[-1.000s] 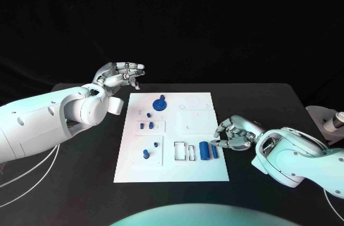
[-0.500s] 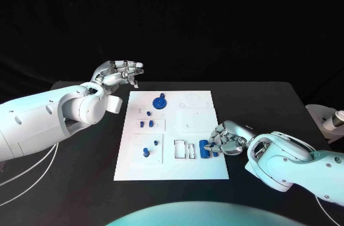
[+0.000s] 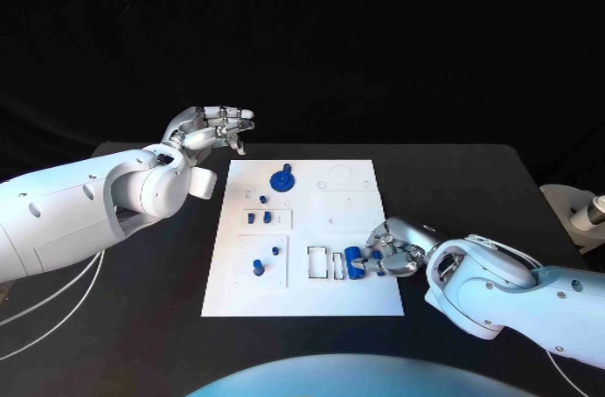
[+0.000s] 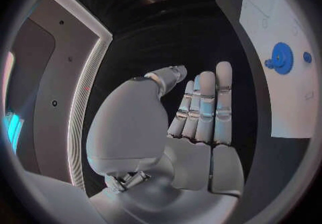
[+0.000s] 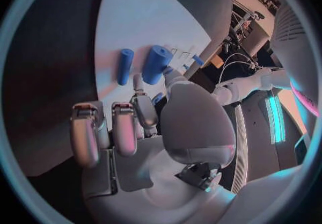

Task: Assemble the parts on the task board

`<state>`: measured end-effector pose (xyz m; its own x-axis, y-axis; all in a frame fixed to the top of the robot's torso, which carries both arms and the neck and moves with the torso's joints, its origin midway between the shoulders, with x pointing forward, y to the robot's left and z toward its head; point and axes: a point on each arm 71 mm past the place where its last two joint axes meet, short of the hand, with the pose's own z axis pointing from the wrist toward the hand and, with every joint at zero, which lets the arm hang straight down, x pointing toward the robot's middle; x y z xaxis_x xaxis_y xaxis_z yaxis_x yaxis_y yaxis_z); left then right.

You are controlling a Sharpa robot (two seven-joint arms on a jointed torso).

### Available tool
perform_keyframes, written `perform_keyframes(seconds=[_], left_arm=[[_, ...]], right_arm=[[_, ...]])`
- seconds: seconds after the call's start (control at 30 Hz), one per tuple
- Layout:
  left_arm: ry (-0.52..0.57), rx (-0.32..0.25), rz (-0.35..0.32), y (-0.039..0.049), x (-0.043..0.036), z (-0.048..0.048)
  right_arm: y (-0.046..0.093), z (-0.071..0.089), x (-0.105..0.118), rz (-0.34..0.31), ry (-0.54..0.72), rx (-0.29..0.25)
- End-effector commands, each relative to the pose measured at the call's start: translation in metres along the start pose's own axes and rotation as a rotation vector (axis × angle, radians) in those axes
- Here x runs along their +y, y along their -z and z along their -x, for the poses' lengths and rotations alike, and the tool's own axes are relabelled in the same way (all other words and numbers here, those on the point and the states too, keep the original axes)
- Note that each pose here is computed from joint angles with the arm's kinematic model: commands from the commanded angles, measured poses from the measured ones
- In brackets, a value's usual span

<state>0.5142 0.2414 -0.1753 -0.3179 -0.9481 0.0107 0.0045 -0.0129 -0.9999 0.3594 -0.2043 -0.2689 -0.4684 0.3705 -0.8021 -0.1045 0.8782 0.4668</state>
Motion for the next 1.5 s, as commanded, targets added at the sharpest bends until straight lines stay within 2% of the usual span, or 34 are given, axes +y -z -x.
perform_keyframes(seconds=[0.03, 0.27, 0.5, 0.8, 1.1, 1.23, 1.5], left_arm=[[0.009, 0.012, -0.008, 0.0003, -0.0012, -0.0015], [0.014, 0.013, -0.003, 0.0009, -0.0011, -0.0014], [0.019, 0.012, 0.001, 0.0014, -0.0009, -0.0015], [0.020, 0.011, 0.002, 0.0017, -0.0009, -0.0013], [0.022, 0.010, -0.007, 0.0016, -0.0016, -0.0015], [0.023, 0.013, -0.011, 0.0015, -0.0019, -0.0025], [0.028, 0.016, 0.001, 0.0013, -0.0011, -0.0033]], right_arm=[[-0.002, -0.009, 0.001, -0.009, 0.070, 0.050], [-0.005, -0.019, 0.007, -0.003, 0.094, 0.056], [-0.006, -0.021, 0.011, 0.002, 0.088, 0.029], [-0.003, -0.016, 0.014, 0.015, 0.028, -0.049], [0.004, -0.004, 0.025, 0.032, -0.124, -0.126], [0.004, -0.002, 0.032, 0.029, -0.185, -0.121], [0.001, -0.010, 0.044, 0.017, -0.257, -0.038]])
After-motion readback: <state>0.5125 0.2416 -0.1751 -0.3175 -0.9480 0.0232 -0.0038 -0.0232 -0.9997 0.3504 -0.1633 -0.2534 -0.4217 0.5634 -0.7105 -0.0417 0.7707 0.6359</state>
